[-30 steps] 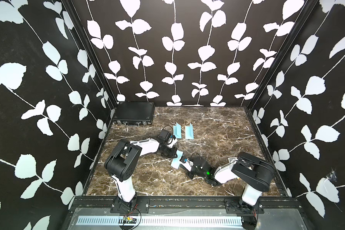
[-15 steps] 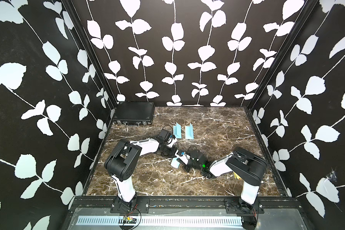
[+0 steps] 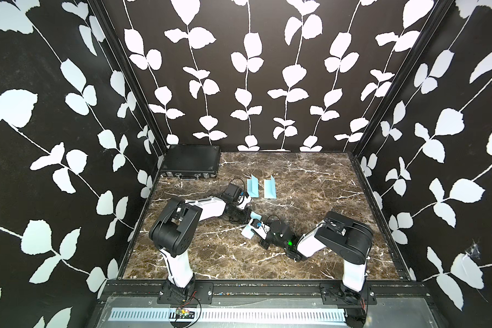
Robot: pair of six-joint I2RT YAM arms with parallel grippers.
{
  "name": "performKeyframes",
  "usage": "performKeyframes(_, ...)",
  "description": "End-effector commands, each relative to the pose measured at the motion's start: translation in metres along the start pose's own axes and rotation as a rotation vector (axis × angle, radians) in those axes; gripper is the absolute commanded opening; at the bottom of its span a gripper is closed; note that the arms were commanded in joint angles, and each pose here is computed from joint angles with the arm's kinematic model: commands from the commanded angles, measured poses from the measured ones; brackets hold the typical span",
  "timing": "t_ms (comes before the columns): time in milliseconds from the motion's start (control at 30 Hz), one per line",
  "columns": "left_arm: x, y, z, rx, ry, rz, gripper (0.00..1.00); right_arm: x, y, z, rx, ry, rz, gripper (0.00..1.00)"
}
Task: Fold the square paper along the opposite sides
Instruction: Smooth out the paper at the center of the board.
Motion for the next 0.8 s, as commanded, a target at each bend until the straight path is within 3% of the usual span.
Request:
performKeyframes(0,0.061,0.016,0.022,0.043,-0.098,-0.256,0.00,0.036,-0.007,0.052,0.208,-0.014,-0.104,0.00)
performKeyframes(500,0.058,0.016,0.017,0.050,-0.094,-0.250,0.00,0.056,-0.033,0.053,0.296,0.013,-0.168,0.00)
performKeyframes(633,0.058,0.017,0.023,0.063,-0.118,-0.237,0.00,0.032,-0.052,0.019,0.131,0.072,-0.066,0.00)
performKeyframes(767,0.058,0.016,0.038,0.048,-0.188,-0.192,0.00,-0.020,-0.064,-0.023,-0.031,0.142,0.090,0.00)
Point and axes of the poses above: each gripper's point midway between its finger pads, its own y axis out along the fingers, its own x axis along the line the jaws close on, z = x × y, the point moved 5 cm from there along -y, back along the fingers, and after that the axes turned 7 degrees about -y, right-handed, at the moved point
